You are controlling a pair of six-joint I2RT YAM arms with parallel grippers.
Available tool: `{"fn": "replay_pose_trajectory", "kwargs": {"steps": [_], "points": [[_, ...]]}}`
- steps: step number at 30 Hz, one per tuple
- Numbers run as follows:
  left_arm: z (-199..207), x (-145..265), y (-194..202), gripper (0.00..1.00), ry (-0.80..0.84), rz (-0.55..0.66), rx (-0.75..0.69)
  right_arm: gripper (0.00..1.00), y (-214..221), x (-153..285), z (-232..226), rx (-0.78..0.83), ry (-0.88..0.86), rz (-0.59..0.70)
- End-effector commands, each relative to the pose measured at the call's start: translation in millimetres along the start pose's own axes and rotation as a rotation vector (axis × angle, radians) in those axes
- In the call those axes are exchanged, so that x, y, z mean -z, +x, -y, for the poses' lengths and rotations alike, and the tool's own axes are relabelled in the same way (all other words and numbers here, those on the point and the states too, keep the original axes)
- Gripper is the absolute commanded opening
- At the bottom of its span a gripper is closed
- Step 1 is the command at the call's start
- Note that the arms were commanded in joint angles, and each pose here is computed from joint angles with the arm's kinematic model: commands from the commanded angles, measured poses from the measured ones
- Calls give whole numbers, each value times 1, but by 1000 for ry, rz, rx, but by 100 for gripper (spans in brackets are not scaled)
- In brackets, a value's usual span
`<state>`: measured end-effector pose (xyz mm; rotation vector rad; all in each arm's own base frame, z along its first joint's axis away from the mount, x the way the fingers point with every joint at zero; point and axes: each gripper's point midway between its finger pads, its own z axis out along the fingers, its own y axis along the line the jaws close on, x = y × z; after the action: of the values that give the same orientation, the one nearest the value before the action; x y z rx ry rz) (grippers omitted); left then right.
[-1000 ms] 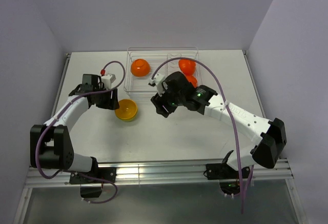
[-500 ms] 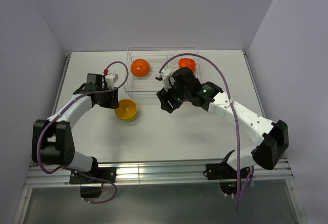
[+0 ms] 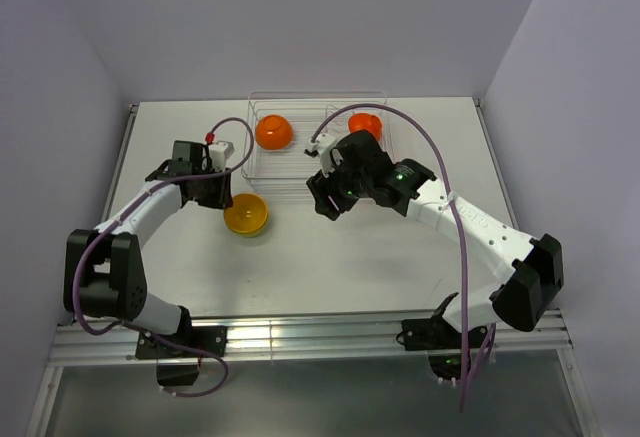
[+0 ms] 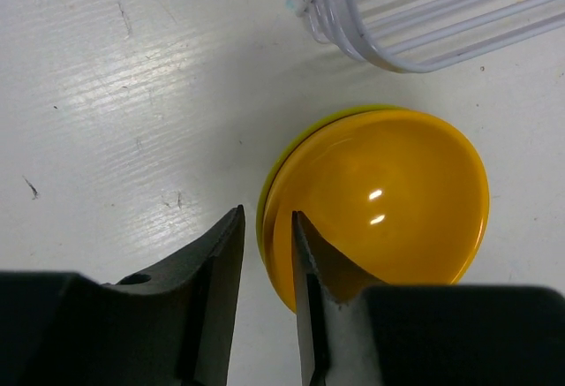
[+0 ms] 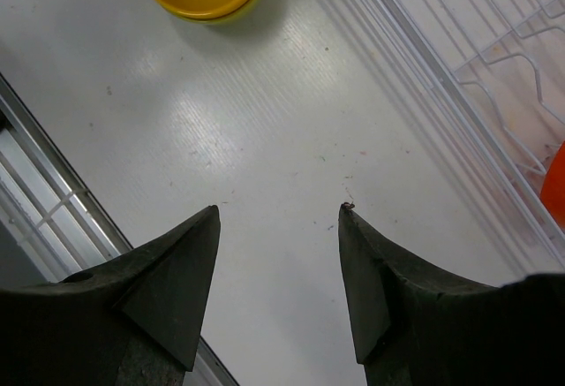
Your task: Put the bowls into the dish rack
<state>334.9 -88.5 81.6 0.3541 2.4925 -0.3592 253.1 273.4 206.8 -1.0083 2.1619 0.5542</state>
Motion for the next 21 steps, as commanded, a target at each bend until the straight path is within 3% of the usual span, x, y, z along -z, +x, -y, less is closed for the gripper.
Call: {"fn": "replay_pose_trajectory", "kwargs": {"steps": [1, 3, 7, 10, 16, 21], "points": [[1, 2, -15, 33, -4, 30, -25, 63, -11, 7, 3, 7, 9, 36], [2, -1, -13, 32, -4, 22, -28, 63, -11, 8, 3, 5, 8, 37], [3, -1, -13, 19, -7, 25, -27, 63, -10, 7, 3, 0, 8, 36], [3, 1, -16, 2, -11, 32, -24, 63, -9, 7, 4, 0, 9, 33], [12, 15, -30, 0, 17, 60, -22, 63, -13, 9, 4, -4, 12, 45], [35, 46, -59, 0, 108, 138, -45, 72, -22, 16, 8, -30, 5, 74]]}}
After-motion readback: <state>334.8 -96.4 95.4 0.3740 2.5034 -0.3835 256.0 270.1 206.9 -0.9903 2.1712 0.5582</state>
